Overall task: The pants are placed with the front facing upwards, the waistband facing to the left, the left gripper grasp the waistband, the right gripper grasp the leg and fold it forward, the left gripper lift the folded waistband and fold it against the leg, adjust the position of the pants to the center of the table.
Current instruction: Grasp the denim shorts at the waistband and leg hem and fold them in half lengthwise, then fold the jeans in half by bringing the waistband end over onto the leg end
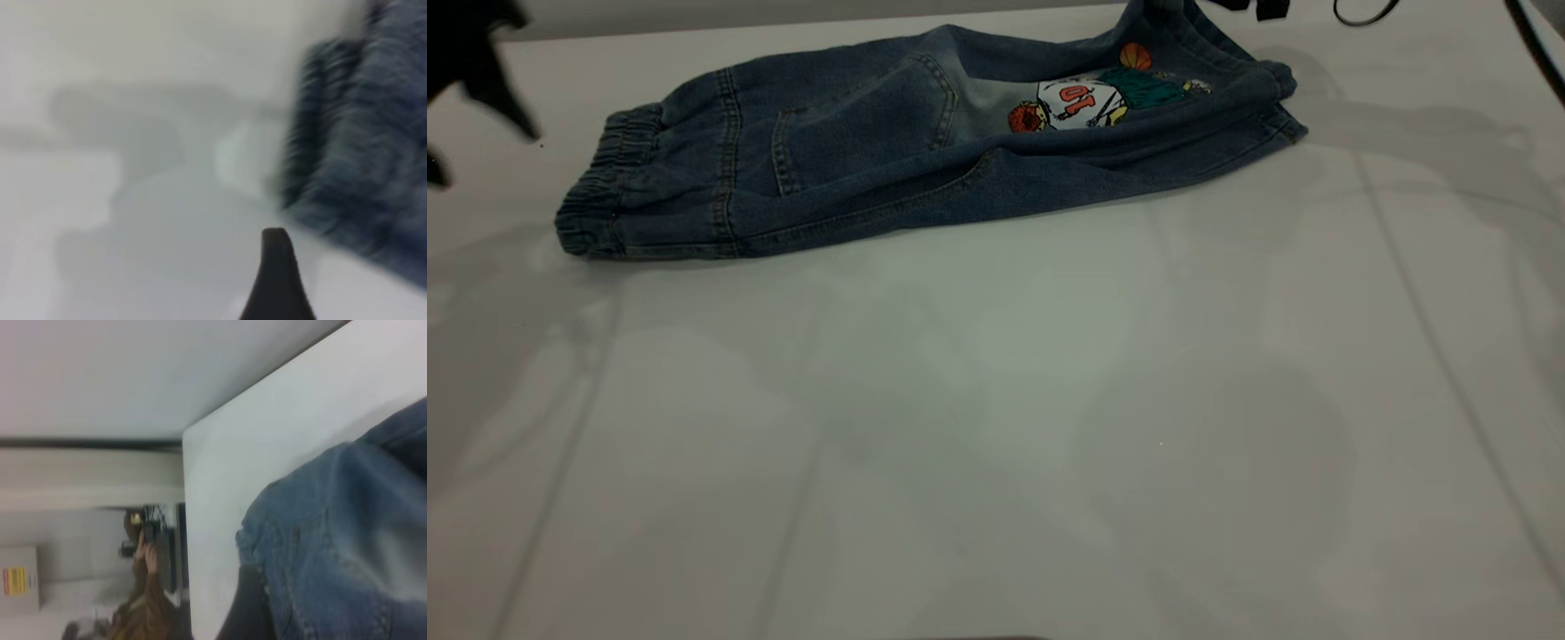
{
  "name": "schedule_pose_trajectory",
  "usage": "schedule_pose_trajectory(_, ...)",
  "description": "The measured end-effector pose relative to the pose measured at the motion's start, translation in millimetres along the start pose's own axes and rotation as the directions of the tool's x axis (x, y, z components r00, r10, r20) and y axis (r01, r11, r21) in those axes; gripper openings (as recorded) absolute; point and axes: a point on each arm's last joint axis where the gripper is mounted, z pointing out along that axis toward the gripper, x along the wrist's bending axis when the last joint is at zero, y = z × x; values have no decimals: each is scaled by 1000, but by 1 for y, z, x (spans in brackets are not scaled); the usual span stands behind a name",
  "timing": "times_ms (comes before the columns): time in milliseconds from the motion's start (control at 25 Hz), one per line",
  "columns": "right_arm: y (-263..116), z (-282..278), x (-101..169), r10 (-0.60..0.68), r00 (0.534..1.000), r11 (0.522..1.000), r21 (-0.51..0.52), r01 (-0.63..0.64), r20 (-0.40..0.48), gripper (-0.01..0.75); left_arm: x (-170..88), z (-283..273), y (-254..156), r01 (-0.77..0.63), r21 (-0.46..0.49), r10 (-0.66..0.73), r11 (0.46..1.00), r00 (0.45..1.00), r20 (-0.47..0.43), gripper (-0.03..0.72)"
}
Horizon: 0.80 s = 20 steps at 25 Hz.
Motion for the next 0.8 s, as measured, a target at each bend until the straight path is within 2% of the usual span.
schedule_pose_trajectory(80, -2, 1, 2, -10, 1000, 1000, 20, 11, -3, 536, 13, 1, -1, 6, 57, -3, 998, 999, -42, 479)
schedule_pose_trajectory(200, -4, 1, -1, -27, 999, 999, 42, 26, 19, 536, 28, 6, 0, 20, 87, -14, 996, 997, -73, 479)
schedule_pose_trajectory(360, -5, 1, -2, -33, 999, 998, 49, 32, 27, 538, 32, 14, 5, 47, 116, -40, 992, 997, -66, 479)
schedule_pose_trajectory(480, -5, 1, -2, -35, 999, 998, 51, 34, 28, 537, 26, 19, 7, 49, 163, -48, 985, 999, -12, 479)
schedule_pose_trajectory(640, -5, 1, -2, -46, 999, 998, 52, 44, 29, 537, 14, 24, 9, 67, 221, -94, 973, 989, 116, 479)
schedule_pose_trajectory(800, -5, 1, -2, -51, 998, 997, 52, 49, 29, 537, 19, 29, 11, 113, 244, -165, 963, 965, 204, 479)
